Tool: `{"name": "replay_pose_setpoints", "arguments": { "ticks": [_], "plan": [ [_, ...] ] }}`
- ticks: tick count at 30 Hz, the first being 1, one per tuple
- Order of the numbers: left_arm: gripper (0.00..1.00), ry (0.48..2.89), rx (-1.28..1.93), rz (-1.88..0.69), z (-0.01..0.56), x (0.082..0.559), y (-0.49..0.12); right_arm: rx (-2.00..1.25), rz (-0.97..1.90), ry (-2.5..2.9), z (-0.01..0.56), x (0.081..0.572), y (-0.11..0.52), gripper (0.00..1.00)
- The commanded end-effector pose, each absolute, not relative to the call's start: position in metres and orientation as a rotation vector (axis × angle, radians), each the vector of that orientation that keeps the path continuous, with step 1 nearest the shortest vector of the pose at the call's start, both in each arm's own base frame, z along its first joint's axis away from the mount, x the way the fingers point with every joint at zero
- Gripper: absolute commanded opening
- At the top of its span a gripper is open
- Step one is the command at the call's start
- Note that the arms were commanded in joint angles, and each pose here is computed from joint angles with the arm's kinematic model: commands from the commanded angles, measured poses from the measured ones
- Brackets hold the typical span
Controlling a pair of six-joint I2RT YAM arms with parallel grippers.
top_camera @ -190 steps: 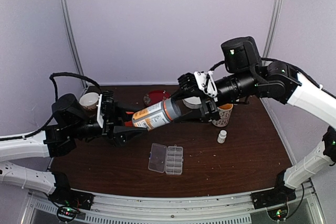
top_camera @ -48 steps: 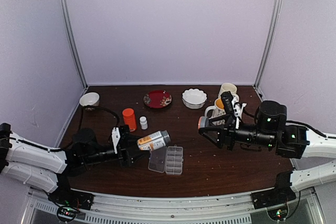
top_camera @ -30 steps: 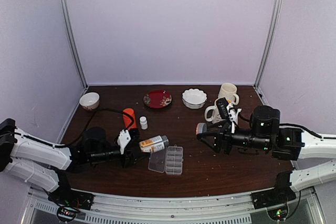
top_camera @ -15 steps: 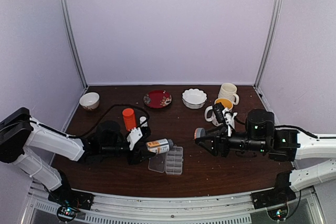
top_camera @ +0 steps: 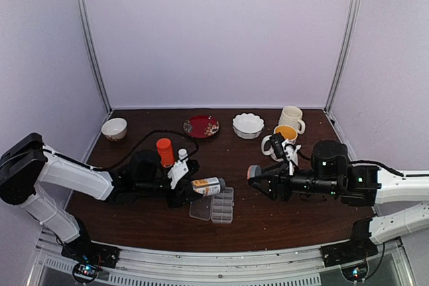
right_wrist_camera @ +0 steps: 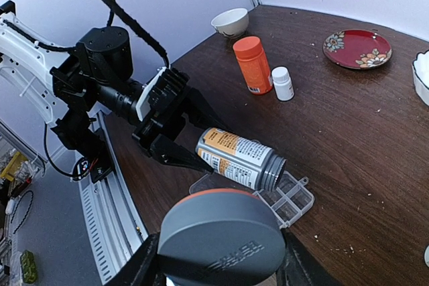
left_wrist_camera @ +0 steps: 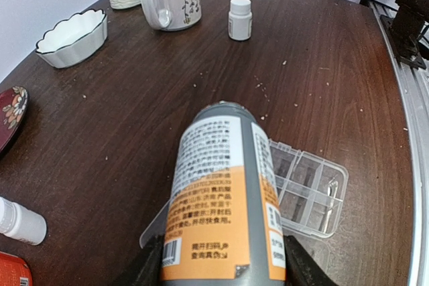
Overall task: Sort the pills into containers
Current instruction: Pour the pill into the compartment of the pill container.
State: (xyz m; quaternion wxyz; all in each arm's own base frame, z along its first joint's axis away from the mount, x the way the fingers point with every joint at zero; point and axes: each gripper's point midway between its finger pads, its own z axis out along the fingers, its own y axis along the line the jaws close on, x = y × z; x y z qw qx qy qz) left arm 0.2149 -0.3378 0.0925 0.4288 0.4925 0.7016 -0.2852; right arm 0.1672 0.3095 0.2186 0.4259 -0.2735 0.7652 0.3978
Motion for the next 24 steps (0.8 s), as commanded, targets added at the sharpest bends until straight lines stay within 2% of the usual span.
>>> {"name": "replay_pose_setpoints", "arguments": {
  "ticks": [1,24],
  "plan": [
    [0.0,1.72,1.227,-0.727,0.107,0.223,-0.347,-0.668,0.991,1.937,0.212,0.17,0.31,0.0],
    [0.0,1.804,1.261,-0.701,0.111,0.228,-0.351,-0.681,0.993,1.979,0.205,0.171,0.317,0.0]
  ]
}}
